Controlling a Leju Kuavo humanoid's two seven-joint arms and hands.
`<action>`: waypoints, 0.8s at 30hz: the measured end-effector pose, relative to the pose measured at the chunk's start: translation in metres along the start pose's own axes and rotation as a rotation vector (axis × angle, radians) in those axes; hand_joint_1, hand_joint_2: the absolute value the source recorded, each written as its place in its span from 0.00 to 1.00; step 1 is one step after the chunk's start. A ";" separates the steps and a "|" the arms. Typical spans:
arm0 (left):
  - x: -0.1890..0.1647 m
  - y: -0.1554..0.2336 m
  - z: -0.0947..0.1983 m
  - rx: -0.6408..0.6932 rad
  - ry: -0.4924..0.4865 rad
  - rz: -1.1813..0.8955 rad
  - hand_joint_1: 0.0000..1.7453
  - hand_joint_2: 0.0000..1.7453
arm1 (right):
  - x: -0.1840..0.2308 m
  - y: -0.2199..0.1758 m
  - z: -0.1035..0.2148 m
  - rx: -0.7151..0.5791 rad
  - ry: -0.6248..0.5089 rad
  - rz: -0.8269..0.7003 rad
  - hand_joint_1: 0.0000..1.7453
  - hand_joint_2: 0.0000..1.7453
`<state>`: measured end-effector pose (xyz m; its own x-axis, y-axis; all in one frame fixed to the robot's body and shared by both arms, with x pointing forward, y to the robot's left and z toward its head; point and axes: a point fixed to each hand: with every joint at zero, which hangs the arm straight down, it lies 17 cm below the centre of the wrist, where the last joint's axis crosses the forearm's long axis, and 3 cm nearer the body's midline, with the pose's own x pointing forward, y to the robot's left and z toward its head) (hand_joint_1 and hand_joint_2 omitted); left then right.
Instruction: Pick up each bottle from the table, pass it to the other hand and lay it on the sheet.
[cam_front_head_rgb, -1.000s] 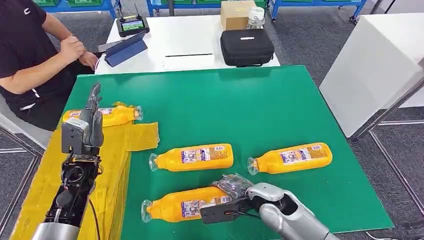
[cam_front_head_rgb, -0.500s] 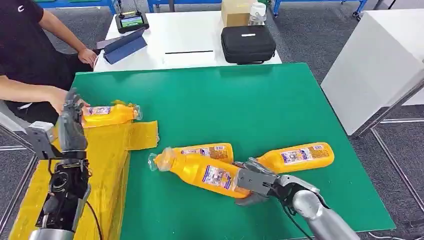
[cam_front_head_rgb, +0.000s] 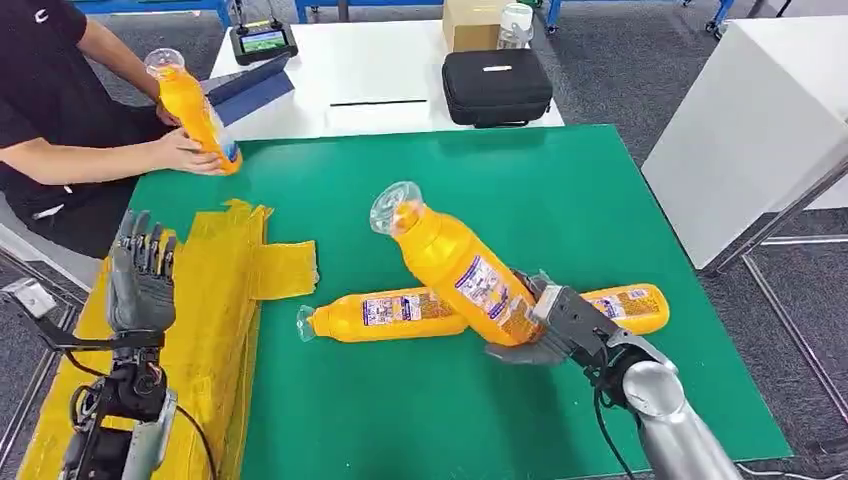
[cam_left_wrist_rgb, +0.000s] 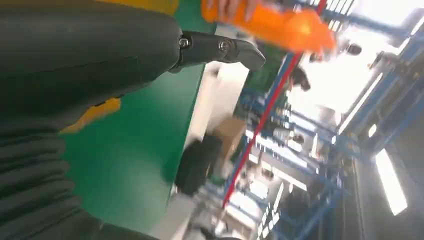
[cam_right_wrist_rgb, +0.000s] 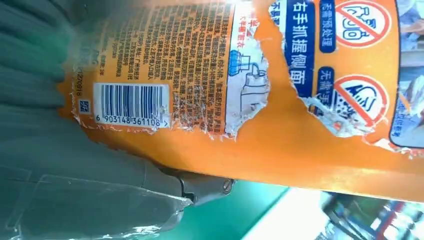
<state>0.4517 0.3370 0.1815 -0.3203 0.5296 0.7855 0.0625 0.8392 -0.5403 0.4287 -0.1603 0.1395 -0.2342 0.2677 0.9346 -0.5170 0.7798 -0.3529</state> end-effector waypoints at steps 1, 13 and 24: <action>-0.003 -0.005 0.003 -0.009 0.007 0.020 0.00 1.00 | 0.004 0.000 -0.005 -0.004 -0.009 -0.003 1.00 1.00; -0.029 -0.099 0.007 -0.192 0.094 0.200 0.00 1.00 | 0.060 -0.012 -0.112 -0.115 -0.045 0.063 1.00 1.00; -0.039 -0.136 0.006 -0.260 0.123 0.229 0.00 1.00 | 0.068 0.031 -0.160 -0.038 0.023 0.098 1.00 1.00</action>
<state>0.4504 0.2018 0.2225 -0.1551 0.7048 0.6922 0.3627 0.6924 -0.6237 0.5286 -0.0269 0.1990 -0.2629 0.3565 0.8965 -0.4606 0.7701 -0.4413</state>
